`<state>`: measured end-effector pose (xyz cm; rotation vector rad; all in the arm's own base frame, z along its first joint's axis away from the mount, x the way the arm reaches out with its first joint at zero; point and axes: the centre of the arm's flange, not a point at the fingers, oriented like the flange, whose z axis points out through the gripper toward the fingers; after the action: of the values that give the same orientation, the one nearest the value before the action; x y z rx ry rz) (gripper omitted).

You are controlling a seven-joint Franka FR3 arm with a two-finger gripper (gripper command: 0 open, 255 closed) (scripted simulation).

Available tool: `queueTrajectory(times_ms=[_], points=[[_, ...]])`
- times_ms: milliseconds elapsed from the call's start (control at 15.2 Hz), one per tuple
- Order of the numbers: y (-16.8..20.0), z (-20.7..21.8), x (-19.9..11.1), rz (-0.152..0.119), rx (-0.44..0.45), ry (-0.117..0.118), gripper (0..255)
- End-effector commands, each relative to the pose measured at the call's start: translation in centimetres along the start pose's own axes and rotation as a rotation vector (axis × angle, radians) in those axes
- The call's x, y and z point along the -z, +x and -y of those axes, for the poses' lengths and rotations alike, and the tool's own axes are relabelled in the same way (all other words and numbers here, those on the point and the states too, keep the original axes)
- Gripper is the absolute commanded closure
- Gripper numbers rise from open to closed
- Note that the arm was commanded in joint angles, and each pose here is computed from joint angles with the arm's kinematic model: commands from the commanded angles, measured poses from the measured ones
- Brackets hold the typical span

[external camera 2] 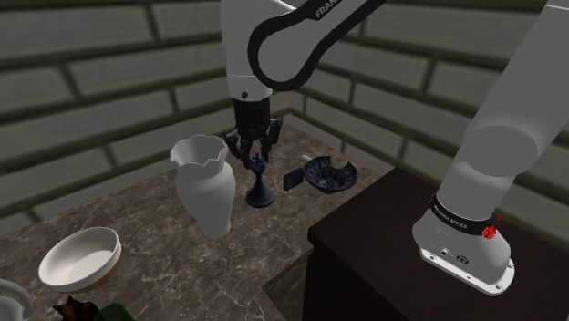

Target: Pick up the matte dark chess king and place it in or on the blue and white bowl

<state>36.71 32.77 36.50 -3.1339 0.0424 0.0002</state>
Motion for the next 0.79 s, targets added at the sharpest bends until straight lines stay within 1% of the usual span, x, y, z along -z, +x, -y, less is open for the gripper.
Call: queueTrajectory(times_ms=[0,132,726], points=[[0.0,0.0,1.0,0.0,0.0,0.0,255],[0.0,0.0,1.7,0.0,0.0,0.0,255],[0.4,-11.7,3.8,0.0,0.0,0.0,255]])
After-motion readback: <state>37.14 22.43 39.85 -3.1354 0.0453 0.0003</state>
